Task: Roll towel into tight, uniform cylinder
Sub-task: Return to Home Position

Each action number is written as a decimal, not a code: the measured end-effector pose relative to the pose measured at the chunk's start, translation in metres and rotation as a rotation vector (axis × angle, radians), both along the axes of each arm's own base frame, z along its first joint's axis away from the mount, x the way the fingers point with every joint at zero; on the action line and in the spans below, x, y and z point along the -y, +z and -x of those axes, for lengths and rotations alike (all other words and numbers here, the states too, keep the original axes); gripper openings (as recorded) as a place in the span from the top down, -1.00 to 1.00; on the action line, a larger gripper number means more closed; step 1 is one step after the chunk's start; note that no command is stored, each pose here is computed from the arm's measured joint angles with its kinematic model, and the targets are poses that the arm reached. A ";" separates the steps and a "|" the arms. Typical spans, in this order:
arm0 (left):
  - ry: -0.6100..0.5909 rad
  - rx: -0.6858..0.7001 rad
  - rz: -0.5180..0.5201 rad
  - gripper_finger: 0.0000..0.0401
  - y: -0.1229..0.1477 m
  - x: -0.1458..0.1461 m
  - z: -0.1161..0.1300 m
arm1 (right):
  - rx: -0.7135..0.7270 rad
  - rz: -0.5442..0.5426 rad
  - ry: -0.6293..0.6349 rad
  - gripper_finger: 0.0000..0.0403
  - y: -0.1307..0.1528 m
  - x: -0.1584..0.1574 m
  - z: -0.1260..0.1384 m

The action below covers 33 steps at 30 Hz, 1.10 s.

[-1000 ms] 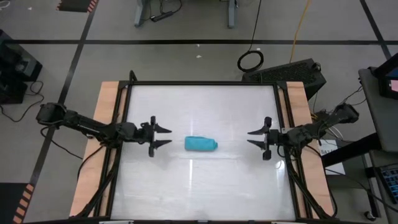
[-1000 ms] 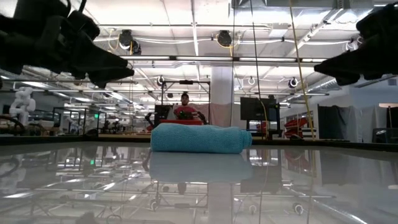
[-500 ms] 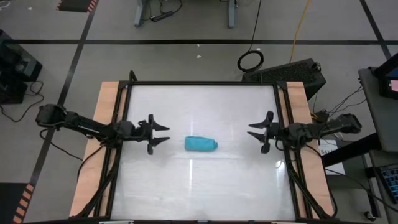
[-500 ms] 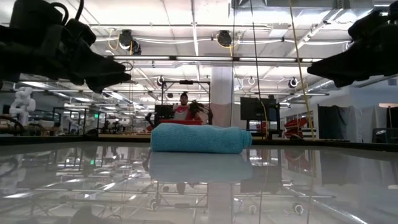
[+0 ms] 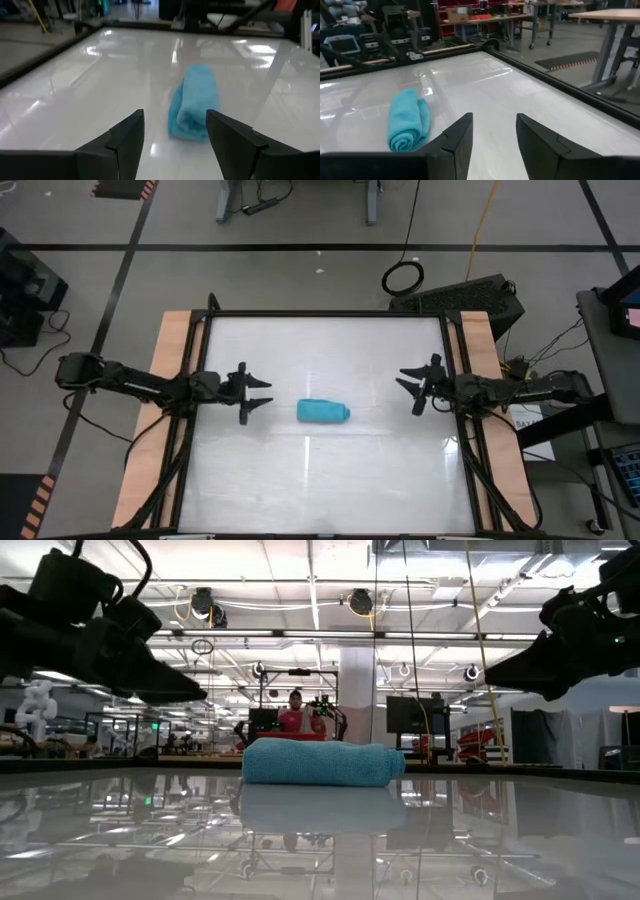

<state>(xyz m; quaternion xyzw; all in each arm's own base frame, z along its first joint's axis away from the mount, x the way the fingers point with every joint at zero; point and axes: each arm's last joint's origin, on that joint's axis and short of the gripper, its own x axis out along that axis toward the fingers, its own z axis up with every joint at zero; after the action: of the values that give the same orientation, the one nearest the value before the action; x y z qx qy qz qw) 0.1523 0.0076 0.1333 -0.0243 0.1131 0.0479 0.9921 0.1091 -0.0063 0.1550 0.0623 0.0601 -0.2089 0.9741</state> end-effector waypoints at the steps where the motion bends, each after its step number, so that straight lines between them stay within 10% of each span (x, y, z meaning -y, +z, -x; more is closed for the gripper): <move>1: -0.002 0.016 -0.005 -0.08 0.002 0.000 0.001 | 0.003 -0.011 -0.008 0.30 0.000 0.001 0.000; 10: 0.110 0.013 -0.137 -0.08 0.012 -0.005 0.016 | 0.019 -0.042 -0.009 0.30 0.000 0.001 0.000; 33: 0.200 -0.062 -0.074 -0.08 0.008 -0.014 0.040 | -0.079 0.080 0.065 0.30 0.001 0.000 0.000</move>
<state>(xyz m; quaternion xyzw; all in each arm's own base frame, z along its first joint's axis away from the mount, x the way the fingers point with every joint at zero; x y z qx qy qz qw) 0.1118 0.0220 0.1414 0.0027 0.1387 0.1516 0.9787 0.1091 -0.0059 0.1564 0.0129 0.0922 -0.1815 0.9790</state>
